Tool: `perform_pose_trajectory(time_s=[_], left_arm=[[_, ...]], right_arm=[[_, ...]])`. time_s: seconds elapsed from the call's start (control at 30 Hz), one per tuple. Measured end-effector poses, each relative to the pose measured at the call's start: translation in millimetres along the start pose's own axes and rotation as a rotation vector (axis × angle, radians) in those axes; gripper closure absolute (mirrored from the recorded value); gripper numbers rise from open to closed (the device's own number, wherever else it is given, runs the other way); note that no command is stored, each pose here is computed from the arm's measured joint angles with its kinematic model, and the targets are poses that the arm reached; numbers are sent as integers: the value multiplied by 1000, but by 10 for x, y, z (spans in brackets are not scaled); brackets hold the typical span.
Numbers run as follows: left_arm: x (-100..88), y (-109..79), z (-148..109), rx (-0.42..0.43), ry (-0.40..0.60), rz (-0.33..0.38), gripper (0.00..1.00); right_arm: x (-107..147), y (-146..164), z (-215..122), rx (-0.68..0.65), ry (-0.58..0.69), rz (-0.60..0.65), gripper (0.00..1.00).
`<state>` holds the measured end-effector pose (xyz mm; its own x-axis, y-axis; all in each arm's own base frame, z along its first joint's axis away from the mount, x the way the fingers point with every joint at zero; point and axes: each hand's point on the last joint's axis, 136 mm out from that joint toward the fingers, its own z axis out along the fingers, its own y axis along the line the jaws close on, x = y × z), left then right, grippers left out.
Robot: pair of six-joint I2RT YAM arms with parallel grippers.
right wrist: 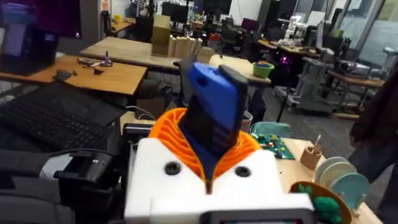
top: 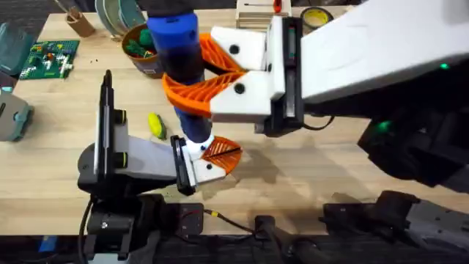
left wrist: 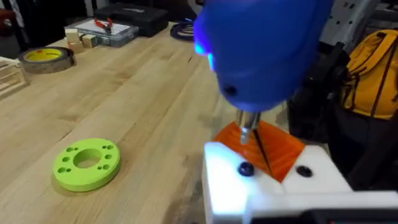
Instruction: Pick up the gripper from the table and insert it into the empty holder that is missing its gripper. Then pick up a screw, insert it into the mounting hole, and use the screwdriver to tighten it. Finally, clean up the table by picking up the vegetable and placing it into the bucket.
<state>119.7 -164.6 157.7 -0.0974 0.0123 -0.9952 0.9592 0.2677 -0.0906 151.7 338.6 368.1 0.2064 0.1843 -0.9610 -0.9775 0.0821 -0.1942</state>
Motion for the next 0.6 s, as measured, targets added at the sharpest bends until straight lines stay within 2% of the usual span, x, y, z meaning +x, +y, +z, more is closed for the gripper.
perform_pose_trajectory(time_s=[0.6], left_arm=[[-1, 7, 0, -4, 0, 1, 990]], right_arm=[[101, -8, 35, -8, 16, 43, 991]])
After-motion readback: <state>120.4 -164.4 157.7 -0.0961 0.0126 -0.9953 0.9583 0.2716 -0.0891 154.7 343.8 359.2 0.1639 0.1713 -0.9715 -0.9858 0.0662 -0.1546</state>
